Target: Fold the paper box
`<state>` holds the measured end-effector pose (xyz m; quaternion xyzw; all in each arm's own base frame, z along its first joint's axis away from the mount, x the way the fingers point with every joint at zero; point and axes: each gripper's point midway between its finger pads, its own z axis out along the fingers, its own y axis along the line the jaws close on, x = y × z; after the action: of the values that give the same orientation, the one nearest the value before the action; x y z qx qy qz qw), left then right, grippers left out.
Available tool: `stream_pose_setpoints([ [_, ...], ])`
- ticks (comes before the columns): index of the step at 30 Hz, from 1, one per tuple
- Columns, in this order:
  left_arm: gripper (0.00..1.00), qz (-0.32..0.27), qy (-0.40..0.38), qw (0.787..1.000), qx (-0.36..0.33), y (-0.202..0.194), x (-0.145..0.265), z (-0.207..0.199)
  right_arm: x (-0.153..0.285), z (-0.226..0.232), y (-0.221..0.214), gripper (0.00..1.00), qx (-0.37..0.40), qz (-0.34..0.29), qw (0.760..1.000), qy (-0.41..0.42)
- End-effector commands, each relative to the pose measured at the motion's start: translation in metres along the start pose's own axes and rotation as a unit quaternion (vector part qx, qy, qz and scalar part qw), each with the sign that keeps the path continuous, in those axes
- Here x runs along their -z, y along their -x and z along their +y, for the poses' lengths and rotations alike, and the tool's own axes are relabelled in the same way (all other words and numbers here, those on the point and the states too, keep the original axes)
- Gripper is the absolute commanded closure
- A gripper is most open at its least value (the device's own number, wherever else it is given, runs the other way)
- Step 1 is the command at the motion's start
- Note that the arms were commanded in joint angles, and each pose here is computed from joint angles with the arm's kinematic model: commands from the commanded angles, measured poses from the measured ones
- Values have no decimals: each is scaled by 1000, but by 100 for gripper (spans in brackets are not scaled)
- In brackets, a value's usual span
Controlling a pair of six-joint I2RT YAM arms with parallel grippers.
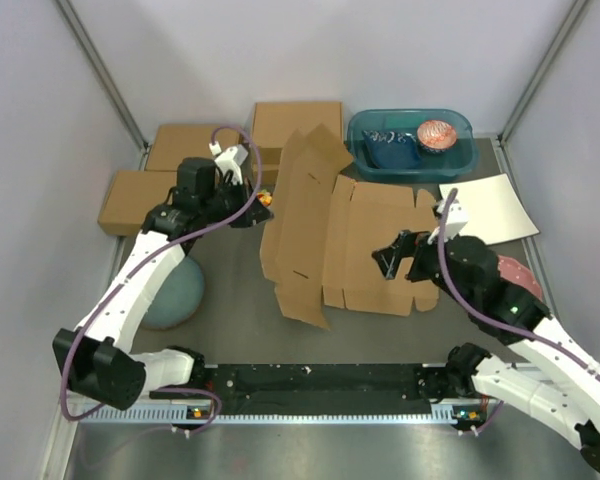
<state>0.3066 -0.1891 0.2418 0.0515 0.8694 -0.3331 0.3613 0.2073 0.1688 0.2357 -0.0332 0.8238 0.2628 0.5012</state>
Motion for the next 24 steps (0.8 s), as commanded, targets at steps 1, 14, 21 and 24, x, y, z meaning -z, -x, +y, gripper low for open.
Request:
stream_pose_setpoints([
  [1, 100, 3, -113, 990, -82, 17, 33, -61, 26, 12, 42, 1, 32, -45, 998, 13],
  [14, 100, 31, -278, 957, -81, 37, 22, -112, 48, 11, 46, 1, 40, -46, 998, 21],
  [21, 97, 59, -187, 980, -20, 75, -72, -34, 54, 4, 32, 1, 40, -32, 998, 21],
  [24, 84, 42, -129, 991, 0, 83, -99, 4, 58, -4, 26, 1, 40, -32, 999, 9],
])
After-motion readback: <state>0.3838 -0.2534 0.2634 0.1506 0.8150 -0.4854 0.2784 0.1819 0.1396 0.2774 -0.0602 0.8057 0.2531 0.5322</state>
